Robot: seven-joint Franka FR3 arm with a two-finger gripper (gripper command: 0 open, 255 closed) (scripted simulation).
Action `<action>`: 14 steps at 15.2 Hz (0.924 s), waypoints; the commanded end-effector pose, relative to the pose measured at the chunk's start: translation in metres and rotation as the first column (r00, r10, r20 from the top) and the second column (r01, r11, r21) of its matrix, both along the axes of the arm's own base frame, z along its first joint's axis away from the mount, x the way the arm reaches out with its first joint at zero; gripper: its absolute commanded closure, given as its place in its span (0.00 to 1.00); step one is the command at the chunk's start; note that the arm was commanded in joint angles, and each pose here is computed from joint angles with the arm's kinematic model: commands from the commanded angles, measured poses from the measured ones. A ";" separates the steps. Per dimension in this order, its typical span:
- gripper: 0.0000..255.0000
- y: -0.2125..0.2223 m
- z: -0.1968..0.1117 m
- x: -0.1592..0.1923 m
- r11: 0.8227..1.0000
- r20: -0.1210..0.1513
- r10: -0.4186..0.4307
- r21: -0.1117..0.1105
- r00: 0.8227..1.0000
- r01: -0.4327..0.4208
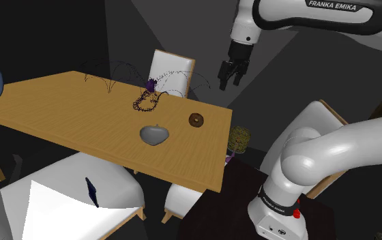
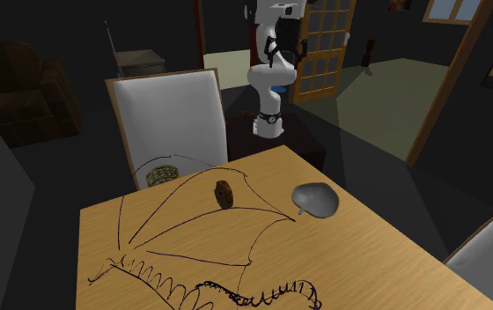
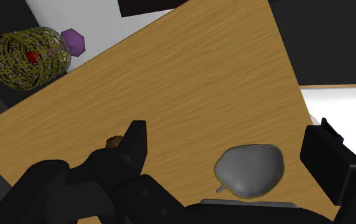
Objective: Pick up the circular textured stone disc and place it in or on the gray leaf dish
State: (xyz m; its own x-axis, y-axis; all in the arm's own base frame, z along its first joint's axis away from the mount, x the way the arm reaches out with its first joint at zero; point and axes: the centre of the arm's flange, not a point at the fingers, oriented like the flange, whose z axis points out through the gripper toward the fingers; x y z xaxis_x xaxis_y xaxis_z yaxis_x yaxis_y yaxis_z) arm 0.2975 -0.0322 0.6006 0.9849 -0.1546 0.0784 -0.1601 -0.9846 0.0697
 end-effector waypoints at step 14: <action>0.00 -0.110 -0.113 0.065 0.984 0.033 0.179 -0.002 0.983 -0.179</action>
